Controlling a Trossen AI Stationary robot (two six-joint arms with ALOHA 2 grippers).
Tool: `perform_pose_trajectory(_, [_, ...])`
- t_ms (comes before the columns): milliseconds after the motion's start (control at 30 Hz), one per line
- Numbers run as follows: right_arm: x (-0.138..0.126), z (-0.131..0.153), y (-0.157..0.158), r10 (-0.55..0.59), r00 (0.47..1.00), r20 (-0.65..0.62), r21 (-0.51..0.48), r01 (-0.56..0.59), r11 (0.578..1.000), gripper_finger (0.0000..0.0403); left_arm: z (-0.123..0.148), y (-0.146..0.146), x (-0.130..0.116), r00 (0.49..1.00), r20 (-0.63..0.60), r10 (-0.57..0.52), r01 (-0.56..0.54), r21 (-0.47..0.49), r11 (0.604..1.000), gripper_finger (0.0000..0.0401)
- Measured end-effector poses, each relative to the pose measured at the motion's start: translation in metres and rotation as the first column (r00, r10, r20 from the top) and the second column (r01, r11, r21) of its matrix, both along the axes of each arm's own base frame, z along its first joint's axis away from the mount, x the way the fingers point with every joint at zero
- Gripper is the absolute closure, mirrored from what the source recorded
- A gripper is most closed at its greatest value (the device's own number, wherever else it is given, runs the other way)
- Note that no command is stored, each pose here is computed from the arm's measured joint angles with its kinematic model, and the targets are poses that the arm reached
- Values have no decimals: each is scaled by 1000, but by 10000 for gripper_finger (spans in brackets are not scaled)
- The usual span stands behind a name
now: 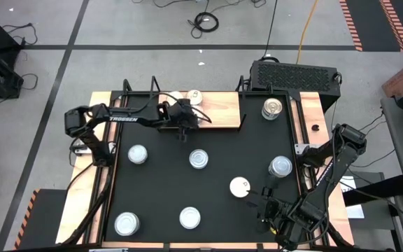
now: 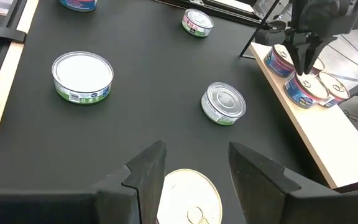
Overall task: Stack canned seafood by type on shelf
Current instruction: Put the blue tuna can on the shelf, then stack the blue tuna can on top of the blue tuna can on the shelf
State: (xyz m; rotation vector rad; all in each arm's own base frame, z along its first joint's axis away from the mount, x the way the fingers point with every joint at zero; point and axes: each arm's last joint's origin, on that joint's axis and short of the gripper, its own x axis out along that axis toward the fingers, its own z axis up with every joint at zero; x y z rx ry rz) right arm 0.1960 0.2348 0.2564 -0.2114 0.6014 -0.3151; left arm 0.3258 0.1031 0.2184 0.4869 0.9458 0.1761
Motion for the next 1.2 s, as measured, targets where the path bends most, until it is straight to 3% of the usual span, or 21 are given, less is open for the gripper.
perform_pose_trajectory(167, [0, 0, 0, 0, 1000, -1, 0, 0, 1000, 234, 21, -24, 2, 998, 41, -48, 49, -20, 999, 344])
perform_pose_trajectory(300, [0, 0, 0, 0, 1000, 0, 1, 0, 1000, 234, 31, -48, 6, 985, 136, -107, 127, -151, 980, 344])
perform_pose_trajectory(433, [0, 0, 0, -2, 1000, 2, 5, 2, 1000, 234, 30, -71, 13, 954, 222, -200, 268, -339, 902, 344])
perform_pose_trajectory(533, [0, 0, 0, -12, 1000, 7, 16, 12, 1000, 234, 22, -89, 21, 934, 239, -265, 343, -394, 853, 344])
perform_pose_trajectory(633, [4, -1, -4, -50, 999, -1, 68, 50, 996, 234, 20, -111, 32, 891, 314, -329, 433, -363, 825, 344])
perform_pose_trajectory(767, [13, -4, -17, -115, 988, -103, 149, 129, 980, 246, 10, -144, 50, 808, 418, -415, 553, -295, 779, 344])
perform_pose_trajectory(933, [19, -5, -41, -179, 953, -247, 119, 213, 970, 280, -19, -174, 73, 695, 515, -502, 657, -172, 734, 344])
perform_pose_trajectory(1033, [16, 6, -53, -190, 944, -269, 131, 232, 964, 308, -38, -187, 81, 621, 521, -586, 712, -61, 700, 344])
perform_pose_trajectory(1100, [13, 14, -58, -183, 952, -246, 135, 221, 966, 332, -46, -194, 86, 591, 513, -622, 725, -1, 689, 344])
perform_pose_trajectory(1200, [7, 28, -65, -180, 969, -167, 105, 199, 974, 378, -47, -206, 93, 616, 472, -631, 705, 26, 708, 344])
